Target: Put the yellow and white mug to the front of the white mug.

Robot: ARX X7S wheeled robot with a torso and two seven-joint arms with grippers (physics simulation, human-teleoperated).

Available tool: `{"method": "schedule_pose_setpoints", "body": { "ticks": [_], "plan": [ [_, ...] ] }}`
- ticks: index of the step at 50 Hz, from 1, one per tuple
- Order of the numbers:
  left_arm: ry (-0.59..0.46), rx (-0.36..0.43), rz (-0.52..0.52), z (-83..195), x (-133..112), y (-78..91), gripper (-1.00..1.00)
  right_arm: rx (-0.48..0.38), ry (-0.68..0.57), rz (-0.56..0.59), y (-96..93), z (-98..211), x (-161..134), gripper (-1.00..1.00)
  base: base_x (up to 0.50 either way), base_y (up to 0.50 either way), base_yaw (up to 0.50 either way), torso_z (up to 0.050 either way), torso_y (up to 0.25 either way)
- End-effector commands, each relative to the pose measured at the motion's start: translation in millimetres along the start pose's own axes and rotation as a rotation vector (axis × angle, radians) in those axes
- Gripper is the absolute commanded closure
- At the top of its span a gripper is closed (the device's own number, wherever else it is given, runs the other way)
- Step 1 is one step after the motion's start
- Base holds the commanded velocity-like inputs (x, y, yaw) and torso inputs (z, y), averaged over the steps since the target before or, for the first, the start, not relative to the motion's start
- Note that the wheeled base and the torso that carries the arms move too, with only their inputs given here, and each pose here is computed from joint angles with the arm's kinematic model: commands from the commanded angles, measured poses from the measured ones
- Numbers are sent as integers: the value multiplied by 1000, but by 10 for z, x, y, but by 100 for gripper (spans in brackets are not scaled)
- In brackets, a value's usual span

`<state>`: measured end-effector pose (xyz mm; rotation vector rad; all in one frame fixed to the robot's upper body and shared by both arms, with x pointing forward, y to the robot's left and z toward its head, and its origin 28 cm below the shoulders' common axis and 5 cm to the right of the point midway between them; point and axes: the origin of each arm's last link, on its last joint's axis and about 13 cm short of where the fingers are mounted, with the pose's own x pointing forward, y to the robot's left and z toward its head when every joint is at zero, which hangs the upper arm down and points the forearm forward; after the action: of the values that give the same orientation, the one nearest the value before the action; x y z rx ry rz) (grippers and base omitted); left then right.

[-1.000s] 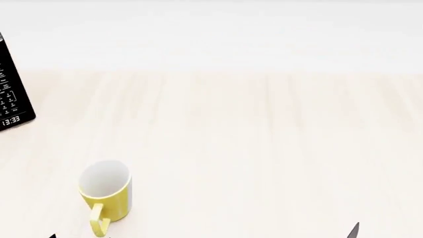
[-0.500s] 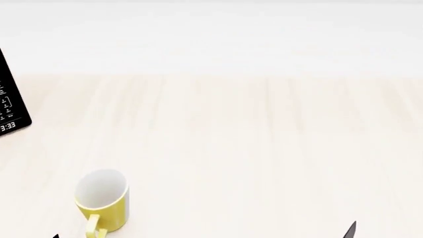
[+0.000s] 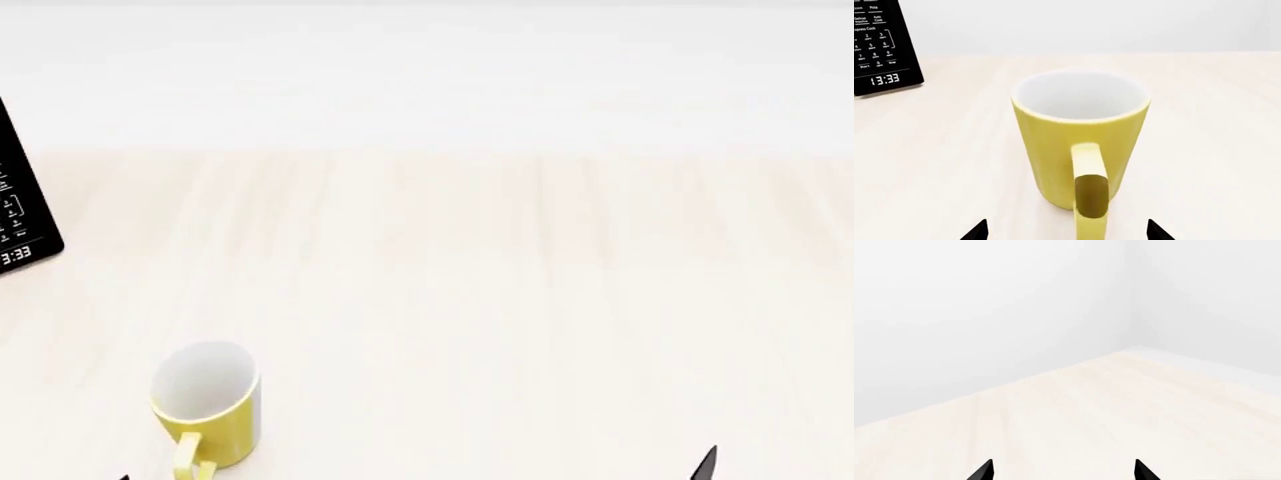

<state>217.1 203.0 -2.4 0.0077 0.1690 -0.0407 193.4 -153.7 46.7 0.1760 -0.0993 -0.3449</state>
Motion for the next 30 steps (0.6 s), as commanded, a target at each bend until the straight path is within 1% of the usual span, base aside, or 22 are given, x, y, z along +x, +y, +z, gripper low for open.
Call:
{"method": "schedule_pose_setpoints", "body": {
  "ticks": [1,14,22,23,24,30],
  "plan": [
    [22,-35,15,-29,96,-55,-100,3,1,-4,-4,-4,8,-100,0,0,0,0,0],
    [22,-66,25,1,182,-63,-100,6,3,0,-5,-12,15,-100,0,0,0,0,0],
    [3,-80,22,-1,168,-51,-100,6,2,0,-6,-8,9,-100,0,0,0,0,0],
    [-1,-87,18,-2,155,-51,100,6,2,0,-6,-9,10,-100,0,0,0,0,0],
    [2,-87,4,-7,143,-57,100,5,3,-1,-6,-10,11,-100,0,0,0,0,0],
    [-18,-68,-7,17,102,-69,100,3,6,1,-3,-16,16,-100,0,0,0,0,0]
  ]
}}
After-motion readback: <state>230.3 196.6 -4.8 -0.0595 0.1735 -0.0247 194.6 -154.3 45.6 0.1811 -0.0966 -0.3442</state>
